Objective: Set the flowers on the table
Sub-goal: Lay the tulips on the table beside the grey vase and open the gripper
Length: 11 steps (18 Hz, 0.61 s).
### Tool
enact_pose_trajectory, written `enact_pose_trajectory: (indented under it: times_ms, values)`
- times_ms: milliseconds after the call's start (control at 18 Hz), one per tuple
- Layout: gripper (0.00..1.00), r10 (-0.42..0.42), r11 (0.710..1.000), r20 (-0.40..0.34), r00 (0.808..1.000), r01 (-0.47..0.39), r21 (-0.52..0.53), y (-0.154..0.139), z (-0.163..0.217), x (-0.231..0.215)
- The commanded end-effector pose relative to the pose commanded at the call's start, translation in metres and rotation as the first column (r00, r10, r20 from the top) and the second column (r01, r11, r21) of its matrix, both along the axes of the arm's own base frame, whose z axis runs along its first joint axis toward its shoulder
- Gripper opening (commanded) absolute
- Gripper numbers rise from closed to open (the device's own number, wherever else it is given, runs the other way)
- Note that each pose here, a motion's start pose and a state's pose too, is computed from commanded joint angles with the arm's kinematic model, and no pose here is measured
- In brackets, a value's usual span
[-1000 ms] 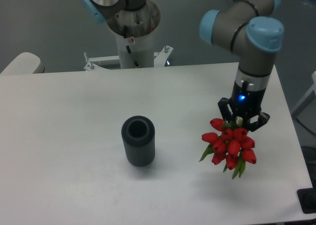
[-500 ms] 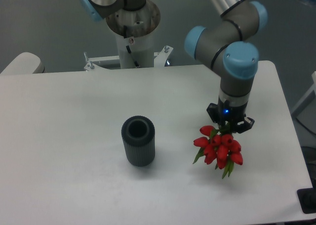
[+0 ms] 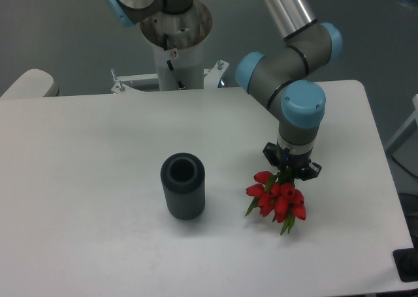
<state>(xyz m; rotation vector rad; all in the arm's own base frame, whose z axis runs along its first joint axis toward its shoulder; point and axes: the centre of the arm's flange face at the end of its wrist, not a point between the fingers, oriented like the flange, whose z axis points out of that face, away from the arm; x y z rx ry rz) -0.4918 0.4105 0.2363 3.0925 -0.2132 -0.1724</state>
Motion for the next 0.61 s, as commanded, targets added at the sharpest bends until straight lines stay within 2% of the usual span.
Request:
enact_pose_trajectory:
  times_ms: [111, 167, 222, 333, 611]
  values:
    - [0.35, -0.011, 1.000, -0.003, 1.000, 0.011, 0.002, 0.005, -0.001, 0.004]
    - [0.39, -0.011, 1.000, -0.003, 1.000, 0.011, 0.004, 0.006, -0.002, 0.003]
    - [0.51, -0.014, 1.000, -0.006, 1.000, 0.014, 0.005, 0.007, -0.002, 0.002]
    - [0.99, -0.020, 1.000, -0.023, 1.000, 0.020, 0.013, 0.009, 0.002, -0.003]
    - [1.00, -0.019, 0.998, -0.085, 0.996, 0.023, 0.053, 0.019, 0.032, -0.020]
